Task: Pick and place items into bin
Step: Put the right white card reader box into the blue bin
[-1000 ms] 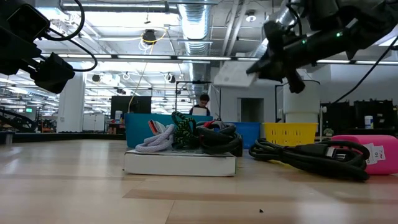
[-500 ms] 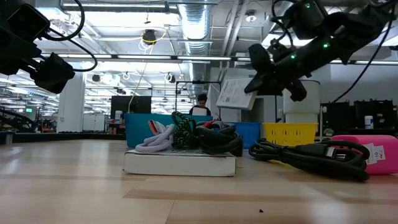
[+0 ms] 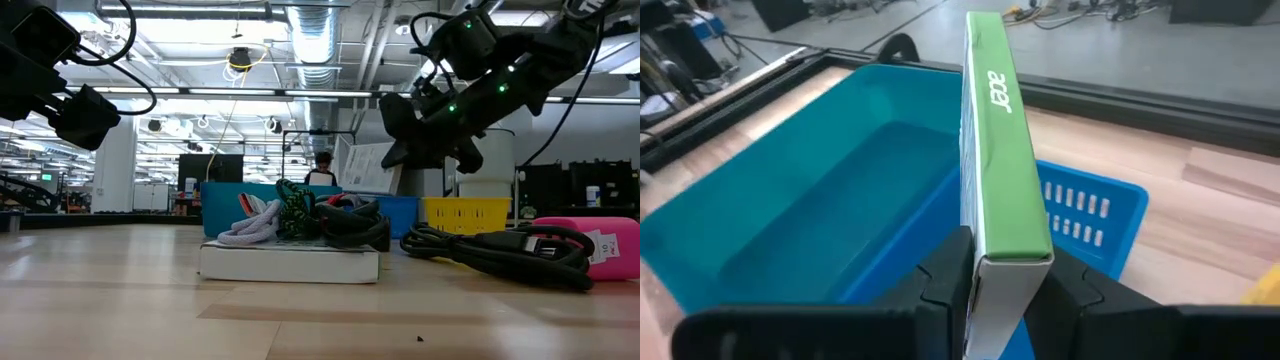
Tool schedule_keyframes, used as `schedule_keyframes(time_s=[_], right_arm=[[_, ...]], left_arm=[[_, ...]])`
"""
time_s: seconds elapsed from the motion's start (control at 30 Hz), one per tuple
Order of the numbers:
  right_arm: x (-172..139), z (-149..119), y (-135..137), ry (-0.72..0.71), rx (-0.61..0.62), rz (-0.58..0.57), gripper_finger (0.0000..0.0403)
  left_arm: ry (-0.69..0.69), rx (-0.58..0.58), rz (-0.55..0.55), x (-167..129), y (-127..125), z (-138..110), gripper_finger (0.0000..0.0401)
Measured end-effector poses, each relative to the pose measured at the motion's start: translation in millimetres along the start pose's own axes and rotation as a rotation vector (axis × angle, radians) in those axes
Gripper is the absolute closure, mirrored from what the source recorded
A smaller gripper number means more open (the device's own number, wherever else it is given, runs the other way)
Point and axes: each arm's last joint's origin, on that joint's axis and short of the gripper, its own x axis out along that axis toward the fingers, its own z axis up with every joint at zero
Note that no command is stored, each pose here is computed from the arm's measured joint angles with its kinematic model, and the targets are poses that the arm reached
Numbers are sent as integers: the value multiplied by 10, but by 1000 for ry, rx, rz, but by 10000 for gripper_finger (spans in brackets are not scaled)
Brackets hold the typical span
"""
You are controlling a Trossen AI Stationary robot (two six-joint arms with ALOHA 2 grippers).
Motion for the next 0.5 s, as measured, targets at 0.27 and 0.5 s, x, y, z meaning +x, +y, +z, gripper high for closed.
schedule_keyframes(time_s=[0.27,0.5], right_arm=[[-4,-6,-6,10,-7,-3,333],[-5,-28,-16,32,-22,-8,333]], left_arm=[[0,0,0,0,0,0,131],[0,0,0,0,0,1,131]])
